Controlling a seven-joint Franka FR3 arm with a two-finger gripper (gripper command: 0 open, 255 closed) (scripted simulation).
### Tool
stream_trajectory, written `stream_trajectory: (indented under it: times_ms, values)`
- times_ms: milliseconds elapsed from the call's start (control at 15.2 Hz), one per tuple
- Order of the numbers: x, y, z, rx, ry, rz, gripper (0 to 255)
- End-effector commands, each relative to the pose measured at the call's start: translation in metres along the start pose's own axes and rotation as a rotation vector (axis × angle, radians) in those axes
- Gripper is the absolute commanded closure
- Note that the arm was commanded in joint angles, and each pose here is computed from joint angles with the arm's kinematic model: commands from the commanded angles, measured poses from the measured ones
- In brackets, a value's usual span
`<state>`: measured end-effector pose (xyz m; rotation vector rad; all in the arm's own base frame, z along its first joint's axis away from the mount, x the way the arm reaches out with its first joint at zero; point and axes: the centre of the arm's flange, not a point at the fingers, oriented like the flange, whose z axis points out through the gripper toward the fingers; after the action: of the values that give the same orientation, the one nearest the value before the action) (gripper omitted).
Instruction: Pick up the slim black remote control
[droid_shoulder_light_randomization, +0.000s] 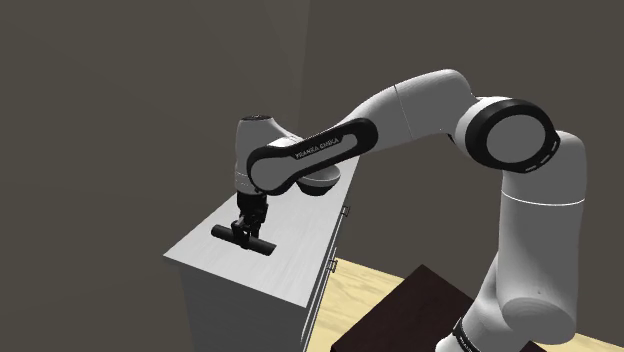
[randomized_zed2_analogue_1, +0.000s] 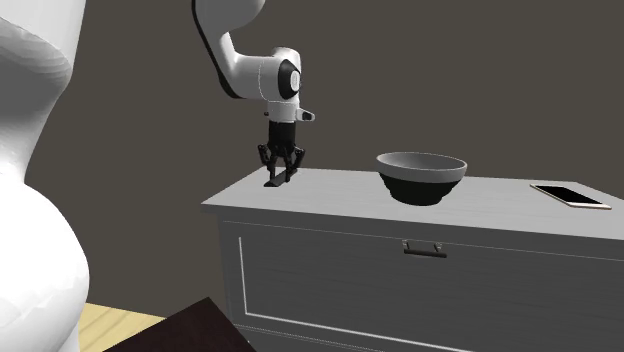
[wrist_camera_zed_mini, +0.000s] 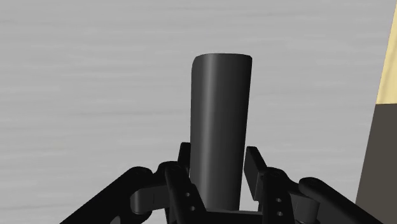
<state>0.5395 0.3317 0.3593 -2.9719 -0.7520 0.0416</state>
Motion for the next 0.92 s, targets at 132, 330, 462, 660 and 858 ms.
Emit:
stream_trajectory:
  times_ms: [132,330,462,660,858]
  values:
    - [-0.001,-0.001,-0.009,0.001,-0.002,-0.002,255]
    - [-0.001,-0.002,-0.024,0.001,-0.002,-0.002,255]
    - [-0.001,-0.003,-0.035,0.001,-0.002,-0.002,255]
    - [-0.001,-0.004,-0.051,0.001,-0.002,-0.002,255]
    - [-0.001,-0.005,-0.066,0.001,-0.002,-0.002,255]
